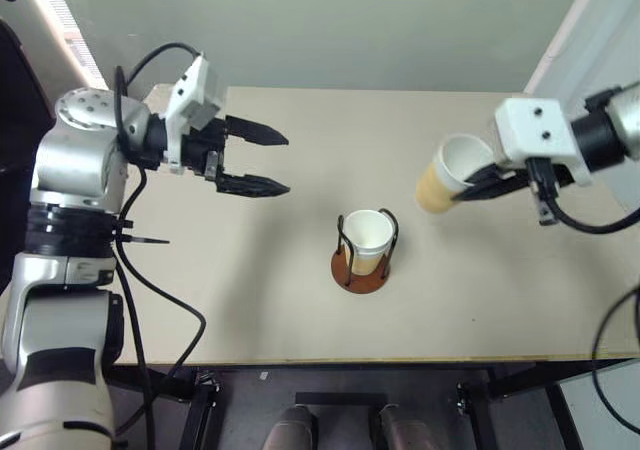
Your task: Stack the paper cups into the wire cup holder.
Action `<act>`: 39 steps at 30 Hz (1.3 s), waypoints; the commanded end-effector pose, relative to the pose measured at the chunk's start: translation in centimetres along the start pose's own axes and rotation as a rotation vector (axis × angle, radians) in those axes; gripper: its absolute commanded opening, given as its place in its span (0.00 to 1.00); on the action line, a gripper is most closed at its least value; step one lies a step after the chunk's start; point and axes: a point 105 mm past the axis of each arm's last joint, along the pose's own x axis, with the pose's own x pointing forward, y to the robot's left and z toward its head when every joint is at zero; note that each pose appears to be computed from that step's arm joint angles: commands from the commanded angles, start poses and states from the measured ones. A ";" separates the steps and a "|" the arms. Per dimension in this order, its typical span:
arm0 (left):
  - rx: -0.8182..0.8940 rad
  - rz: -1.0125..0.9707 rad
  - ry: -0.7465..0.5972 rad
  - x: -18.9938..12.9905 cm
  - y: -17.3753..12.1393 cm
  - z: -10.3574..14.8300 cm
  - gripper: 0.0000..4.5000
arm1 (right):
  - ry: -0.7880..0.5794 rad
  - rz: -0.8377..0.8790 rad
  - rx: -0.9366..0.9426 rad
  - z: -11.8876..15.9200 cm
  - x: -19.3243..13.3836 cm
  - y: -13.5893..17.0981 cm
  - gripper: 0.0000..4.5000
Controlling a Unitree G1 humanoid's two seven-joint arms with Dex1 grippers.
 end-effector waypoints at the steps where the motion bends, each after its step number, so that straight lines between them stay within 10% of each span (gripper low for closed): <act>1: 0.055 -0.018 -0.020 -0.4 -0.2 1.3 1.00 | -0.029 0.014 -0.061 1.9 0.3 -0.6 0.00; 30: 0.078 -0.037 0.024 0.4 -0.7 0.7 1.00 | -0.002 0.194 -0.205 1.0 7.8 0.9 0.00; 39: 0.077 -0.038 0.033 0.3 -0.8 0.6 1.00 | -0.075 0.084 -0.160 2.9 6.7 -1.0 0.59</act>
